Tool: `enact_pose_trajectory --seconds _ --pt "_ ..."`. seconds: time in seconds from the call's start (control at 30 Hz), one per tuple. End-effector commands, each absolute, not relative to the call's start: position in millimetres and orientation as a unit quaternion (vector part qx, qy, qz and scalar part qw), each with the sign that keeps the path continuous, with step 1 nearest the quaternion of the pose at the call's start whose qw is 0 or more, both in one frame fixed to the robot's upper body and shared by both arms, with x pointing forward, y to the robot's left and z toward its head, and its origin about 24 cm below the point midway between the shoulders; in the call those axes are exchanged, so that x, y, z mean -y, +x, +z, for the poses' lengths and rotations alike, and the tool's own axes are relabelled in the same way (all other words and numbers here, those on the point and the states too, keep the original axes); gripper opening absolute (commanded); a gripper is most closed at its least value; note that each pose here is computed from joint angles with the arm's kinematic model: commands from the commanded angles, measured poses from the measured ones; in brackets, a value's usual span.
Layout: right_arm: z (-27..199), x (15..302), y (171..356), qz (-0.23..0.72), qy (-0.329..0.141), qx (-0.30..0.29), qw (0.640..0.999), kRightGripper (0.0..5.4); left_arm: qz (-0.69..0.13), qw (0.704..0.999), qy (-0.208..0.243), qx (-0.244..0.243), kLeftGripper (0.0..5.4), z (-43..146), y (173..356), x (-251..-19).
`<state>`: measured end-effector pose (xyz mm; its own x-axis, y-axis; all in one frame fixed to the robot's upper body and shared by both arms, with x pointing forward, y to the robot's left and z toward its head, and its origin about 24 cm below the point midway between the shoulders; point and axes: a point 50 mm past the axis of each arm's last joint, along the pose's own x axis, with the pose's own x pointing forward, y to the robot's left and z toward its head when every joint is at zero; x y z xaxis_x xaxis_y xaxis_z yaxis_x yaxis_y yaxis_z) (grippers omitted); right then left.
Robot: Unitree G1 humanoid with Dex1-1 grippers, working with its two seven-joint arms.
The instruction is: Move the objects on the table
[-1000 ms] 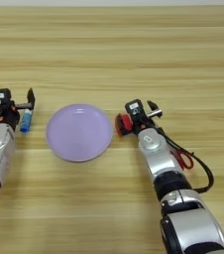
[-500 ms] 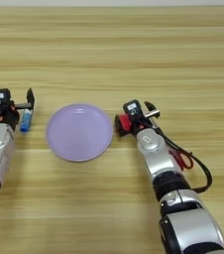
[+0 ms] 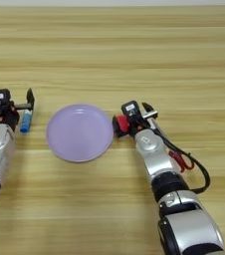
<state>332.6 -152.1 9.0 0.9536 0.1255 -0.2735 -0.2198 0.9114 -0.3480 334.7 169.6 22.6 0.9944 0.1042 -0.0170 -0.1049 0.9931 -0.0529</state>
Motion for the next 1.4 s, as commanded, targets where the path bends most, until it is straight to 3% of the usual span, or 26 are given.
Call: enact_pose_trajectory --seconds 0.03,0.97,1.4 --pt "3 151 330.4 0.094 -0.183 -0.148 0.967 5.40 0.054 0.998 -0.024 -0.005 5.35 24.9 336.2 -171" --pt "-10 149 330.1 0.093 -0.166 -0.205 0.960 5.40 0.056 0.998 -0.022 -0.009 5.35 23.8 336.8 -176" --pt "-10 143 334.2 0.100 -0.154 -0.202 0.962 5.40 0.055 0.998 -0.022 -0.010 5.35 23.2 337.1 -175"
